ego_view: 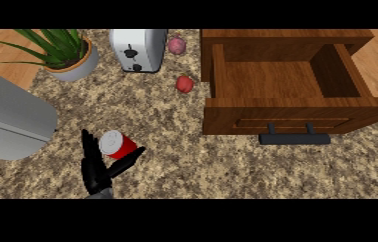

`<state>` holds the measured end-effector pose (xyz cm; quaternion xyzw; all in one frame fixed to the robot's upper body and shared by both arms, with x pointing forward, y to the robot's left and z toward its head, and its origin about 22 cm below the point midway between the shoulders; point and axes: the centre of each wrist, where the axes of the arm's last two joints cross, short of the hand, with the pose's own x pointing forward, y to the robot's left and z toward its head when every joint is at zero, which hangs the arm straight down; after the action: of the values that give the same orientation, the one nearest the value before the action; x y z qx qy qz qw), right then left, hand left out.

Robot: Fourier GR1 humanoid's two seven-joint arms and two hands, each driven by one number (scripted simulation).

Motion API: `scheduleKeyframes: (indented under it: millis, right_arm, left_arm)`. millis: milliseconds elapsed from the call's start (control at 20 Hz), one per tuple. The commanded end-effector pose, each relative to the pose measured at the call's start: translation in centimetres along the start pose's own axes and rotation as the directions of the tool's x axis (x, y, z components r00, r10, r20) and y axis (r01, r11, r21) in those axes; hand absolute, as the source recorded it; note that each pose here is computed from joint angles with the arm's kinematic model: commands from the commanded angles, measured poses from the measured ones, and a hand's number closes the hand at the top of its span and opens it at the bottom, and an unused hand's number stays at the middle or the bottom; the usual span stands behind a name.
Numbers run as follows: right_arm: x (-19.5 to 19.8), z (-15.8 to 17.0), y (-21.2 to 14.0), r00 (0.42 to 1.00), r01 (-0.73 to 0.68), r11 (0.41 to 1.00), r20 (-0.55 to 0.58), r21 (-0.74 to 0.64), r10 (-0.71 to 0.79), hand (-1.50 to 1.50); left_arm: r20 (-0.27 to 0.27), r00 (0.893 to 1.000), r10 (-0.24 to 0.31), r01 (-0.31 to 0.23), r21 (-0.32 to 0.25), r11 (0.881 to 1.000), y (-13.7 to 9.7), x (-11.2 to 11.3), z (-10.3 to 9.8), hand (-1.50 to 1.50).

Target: Pick up the can, place it into the drawer and close the drawer

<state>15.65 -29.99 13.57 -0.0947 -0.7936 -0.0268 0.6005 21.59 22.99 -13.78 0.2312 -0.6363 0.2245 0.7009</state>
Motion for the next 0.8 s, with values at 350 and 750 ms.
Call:
scheduleKeyframes:
  millis: [350,750]
  right_arm:
    - [0.3,0.6,-0.1,1.0,-0.009,1.0,-0.013,-0.017,0.009,-1.5]
    - [0.1,-0.5,-0.9,1.0,-0.008,1.0,0.021,-0.008,0.008,-1.5]
  left_arm:
    - [0.002,0.996,0.094,-0.092,-0.147,0.985,-2.0,0.0,-2.6,1.5]
    - [0.06,0.99,0.129,-0.113,-0.224,0.968,-4.2,1.7,-4.4,1.5]
